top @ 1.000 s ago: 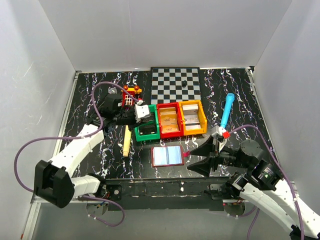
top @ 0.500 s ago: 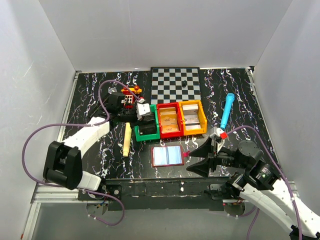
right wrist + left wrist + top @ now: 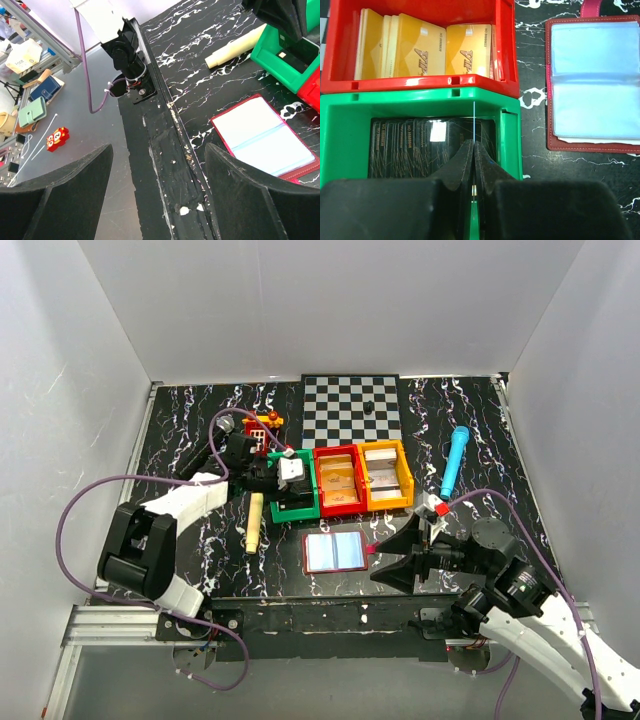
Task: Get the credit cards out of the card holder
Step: Place the credit card in the storage box.
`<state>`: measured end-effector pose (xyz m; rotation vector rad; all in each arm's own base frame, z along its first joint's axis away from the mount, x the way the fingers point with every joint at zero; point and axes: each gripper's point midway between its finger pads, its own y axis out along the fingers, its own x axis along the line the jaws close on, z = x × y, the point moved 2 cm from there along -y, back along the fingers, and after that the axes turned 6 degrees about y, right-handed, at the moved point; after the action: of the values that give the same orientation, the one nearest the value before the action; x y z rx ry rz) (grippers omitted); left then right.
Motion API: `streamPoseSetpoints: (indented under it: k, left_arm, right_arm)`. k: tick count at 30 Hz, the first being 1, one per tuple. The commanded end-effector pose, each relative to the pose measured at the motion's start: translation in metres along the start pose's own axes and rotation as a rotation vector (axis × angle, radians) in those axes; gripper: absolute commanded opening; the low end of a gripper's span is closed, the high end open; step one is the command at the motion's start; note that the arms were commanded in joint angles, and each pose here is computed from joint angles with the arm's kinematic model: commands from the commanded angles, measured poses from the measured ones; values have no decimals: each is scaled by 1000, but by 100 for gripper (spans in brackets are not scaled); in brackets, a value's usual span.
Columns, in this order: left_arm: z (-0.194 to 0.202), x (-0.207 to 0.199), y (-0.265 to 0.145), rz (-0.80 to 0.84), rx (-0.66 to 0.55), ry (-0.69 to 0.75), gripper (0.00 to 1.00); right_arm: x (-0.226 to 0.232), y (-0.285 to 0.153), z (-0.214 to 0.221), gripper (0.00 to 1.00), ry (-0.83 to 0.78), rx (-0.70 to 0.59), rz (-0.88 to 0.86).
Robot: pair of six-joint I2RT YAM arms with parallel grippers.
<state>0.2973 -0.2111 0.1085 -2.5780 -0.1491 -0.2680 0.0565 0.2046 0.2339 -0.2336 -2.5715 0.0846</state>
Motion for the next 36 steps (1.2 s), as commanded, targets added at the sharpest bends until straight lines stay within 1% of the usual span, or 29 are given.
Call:
streamPoseSetpoints:
  k: [1,8,14,18,29,36]
  left_arm:
    - [0,-3,2,51,-17,34,0]
    - [4,-13,5,122,-11,-11,0]
    - [1,-24,1,133,-24,-29,0]
    - [6,-27,3,139,-15,-54,0]
    - [26,-17,17,121,72,-173,0]
    - [34,-11,21,94,102,-205,0]
  right_arm:
    - [3,3,-8,82,-30,-28,-30]
    - [4,1,-8,82,-44,-28,-28]
    - [3,1,-6,82,-45,-25,-23]
    - [3,3,-7,82,-43,-30,-35]
    - [4,0,-13,83,-62,-35,-14]
    - [3,1,-13,83,-65,-29,-9]
